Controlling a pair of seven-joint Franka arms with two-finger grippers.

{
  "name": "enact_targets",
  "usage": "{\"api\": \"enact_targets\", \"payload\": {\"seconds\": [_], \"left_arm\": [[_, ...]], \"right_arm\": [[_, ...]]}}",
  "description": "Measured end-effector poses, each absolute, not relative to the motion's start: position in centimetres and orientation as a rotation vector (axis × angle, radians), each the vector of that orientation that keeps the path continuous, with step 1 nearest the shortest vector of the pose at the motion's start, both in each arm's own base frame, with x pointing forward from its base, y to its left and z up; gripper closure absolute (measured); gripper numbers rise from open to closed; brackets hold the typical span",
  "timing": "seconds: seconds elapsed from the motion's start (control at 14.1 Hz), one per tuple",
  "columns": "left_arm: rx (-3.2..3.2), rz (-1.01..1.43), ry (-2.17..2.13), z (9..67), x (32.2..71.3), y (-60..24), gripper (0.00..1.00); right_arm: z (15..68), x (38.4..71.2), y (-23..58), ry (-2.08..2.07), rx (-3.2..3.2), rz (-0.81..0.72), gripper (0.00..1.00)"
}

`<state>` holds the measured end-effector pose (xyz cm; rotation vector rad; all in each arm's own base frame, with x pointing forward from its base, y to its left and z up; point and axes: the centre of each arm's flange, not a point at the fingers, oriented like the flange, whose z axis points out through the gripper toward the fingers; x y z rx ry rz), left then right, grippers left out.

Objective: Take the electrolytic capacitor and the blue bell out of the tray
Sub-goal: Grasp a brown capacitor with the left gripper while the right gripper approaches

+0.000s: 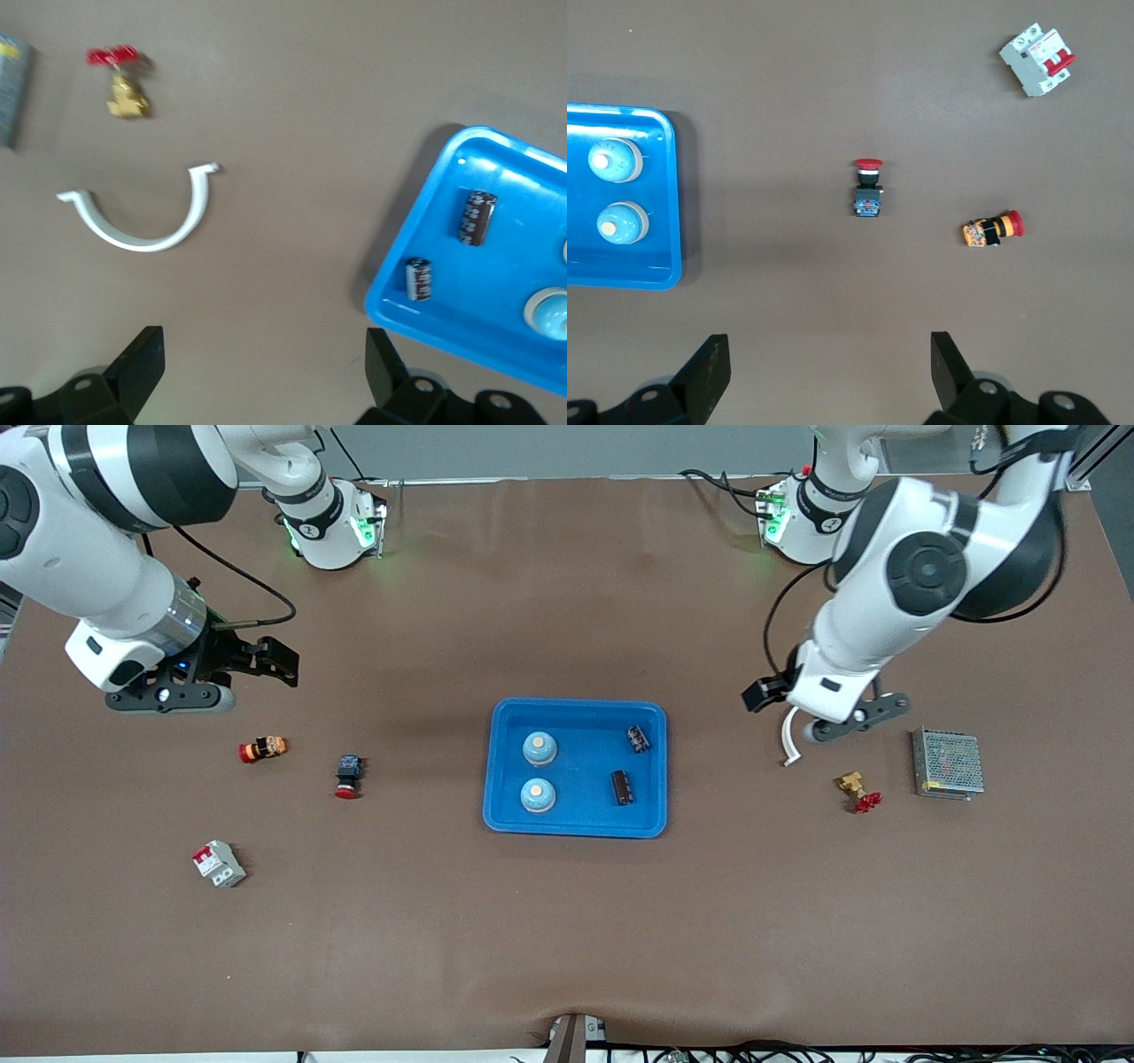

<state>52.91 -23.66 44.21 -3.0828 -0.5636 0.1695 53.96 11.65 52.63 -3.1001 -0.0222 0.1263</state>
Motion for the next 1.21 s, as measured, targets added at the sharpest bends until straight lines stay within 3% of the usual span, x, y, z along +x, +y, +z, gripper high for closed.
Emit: {"api": "enact_targets", "payload": {"seconds": [1.21], "left_arm": [[-3.053,0.090,-0.822,25.4,49.5,-38.5,0.25]], "right_arm": [[49.3,54.7,16.9,0.035,-3.104,0.130,0.00]]}}
